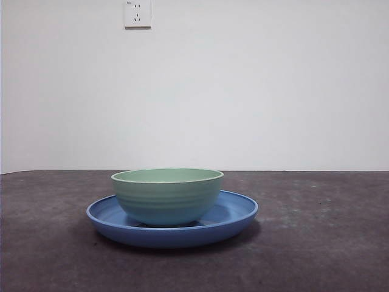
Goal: Place the green bowl on the blue plate
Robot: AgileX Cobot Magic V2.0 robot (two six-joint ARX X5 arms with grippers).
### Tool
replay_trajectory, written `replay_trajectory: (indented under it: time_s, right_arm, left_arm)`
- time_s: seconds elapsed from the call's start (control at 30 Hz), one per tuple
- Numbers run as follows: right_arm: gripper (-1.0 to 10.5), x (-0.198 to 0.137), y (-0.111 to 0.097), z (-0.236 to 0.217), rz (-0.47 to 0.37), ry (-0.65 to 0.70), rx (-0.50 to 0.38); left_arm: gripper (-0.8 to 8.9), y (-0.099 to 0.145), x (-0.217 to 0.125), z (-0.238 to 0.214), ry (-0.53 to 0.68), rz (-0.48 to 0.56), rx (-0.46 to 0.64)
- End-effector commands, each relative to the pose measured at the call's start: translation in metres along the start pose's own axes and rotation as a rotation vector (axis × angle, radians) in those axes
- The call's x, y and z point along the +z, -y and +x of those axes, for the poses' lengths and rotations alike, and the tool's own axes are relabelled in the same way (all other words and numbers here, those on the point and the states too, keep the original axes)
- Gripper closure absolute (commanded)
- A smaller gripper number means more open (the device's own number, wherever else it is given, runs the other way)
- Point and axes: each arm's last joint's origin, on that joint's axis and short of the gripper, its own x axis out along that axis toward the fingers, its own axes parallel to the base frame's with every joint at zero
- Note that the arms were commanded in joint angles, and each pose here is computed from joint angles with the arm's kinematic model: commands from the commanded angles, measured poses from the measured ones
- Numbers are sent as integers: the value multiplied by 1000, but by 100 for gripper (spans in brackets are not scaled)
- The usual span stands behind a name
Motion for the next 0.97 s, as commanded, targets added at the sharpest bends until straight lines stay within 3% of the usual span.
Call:
replay_trajectory:
  time_s: [0.03, 0.47, 0.97]
  right_arm:
    - [921, 2, -1, -1, -8, 9, 8]
    - [921, 2, -1, -1, -8, 9, 7]
    - [921, 2, -1, -1, -8, 9, 7]
  left_arm:
    - [787, -2, -10, 3, -25, -40, 52]
    - [787, -5, -37, 6, -70, -45, 99]
    - [787, -5, -40, 6, -105, -45, 96]
